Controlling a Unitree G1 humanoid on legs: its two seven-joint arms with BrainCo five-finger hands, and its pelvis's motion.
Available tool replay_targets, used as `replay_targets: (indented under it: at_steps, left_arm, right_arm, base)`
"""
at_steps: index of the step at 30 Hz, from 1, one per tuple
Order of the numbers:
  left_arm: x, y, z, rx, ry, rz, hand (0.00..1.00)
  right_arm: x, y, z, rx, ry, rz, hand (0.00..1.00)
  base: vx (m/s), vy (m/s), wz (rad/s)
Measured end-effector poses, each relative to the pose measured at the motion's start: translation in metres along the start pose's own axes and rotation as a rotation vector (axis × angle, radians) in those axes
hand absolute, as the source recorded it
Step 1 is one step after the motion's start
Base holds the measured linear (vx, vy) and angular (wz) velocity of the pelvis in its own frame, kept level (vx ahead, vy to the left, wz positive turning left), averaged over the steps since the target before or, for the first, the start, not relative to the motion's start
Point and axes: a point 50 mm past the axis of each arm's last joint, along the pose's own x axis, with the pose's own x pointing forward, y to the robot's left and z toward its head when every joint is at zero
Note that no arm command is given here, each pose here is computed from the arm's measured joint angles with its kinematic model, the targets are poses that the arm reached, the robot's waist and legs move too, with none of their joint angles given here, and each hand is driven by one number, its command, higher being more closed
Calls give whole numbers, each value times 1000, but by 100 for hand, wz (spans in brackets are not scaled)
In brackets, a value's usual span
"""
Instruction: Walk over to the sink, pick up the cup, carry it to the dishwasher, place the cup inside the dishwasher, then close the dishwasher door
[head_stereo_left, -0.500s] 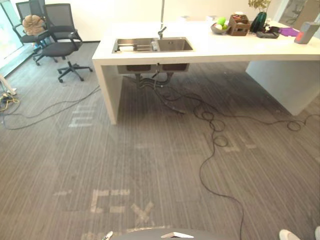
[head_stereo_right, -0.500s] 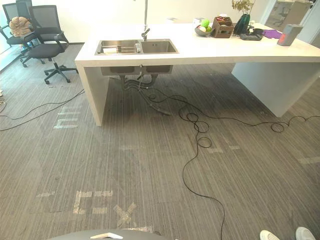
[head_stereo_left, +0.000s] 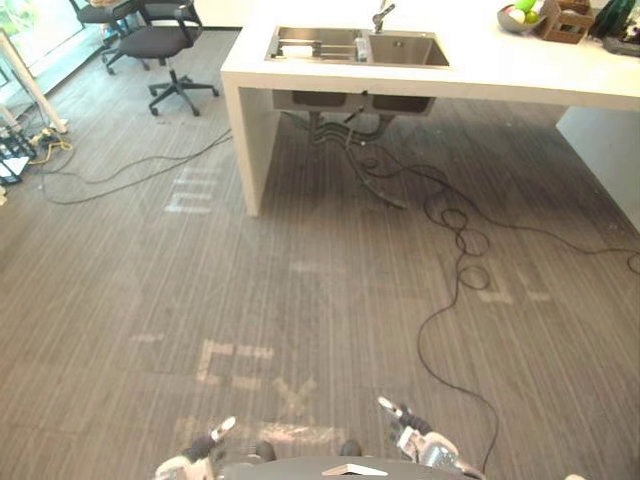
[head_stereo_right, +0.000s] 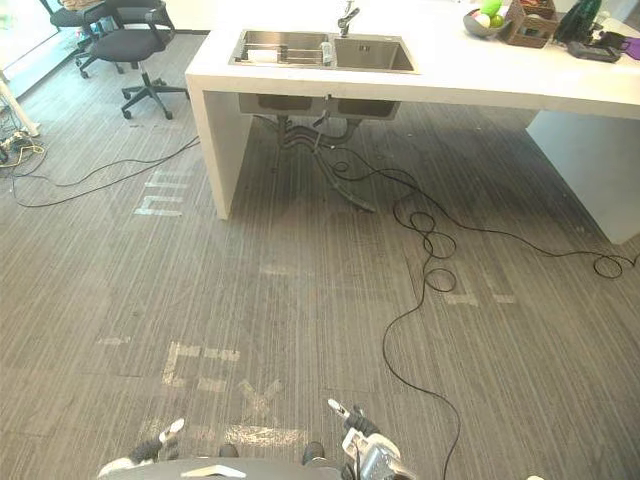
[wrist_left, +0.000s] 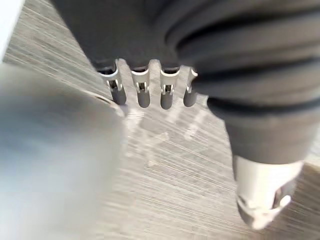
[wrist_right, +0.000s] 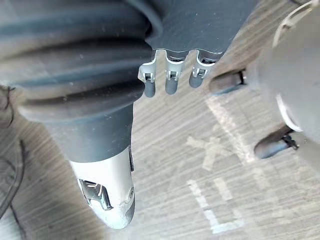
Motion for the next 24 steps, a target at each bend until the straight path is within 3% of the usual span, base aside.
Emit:
replay_targets:
  at_steps: [3, 9, 12, 18, 24]
  left_arm:
    - [6, -14, 28, 36, -104, 38, 0]
    - [7, -19, 58, 196, -207, 193, 0]
    - [3, -21, 65, 313, -308, 255, 0]
    - [-1, -25, 69, 397, -358, 263, 0]
    - [-2, -6, 32, 403, -225, 305, 0]
  right_arm:
    - [2, 10, 15, -51, -55, 29, 0]
    - [2, 11, 26, -437, -89, 5, 0]
    - [2, 12, 28, -502, -94, 10, 0]
    - [2, 17, 31, -525, -115, 7, 0]
    - [1, 14, 16, -466, -39, 41, 0]
  base:
    - [-34, 14, -2]
    - [-8, 8, -2]
    - [-24, 3, 1]
    - [-52, 13, -5]
    - [-14, 6, -21]
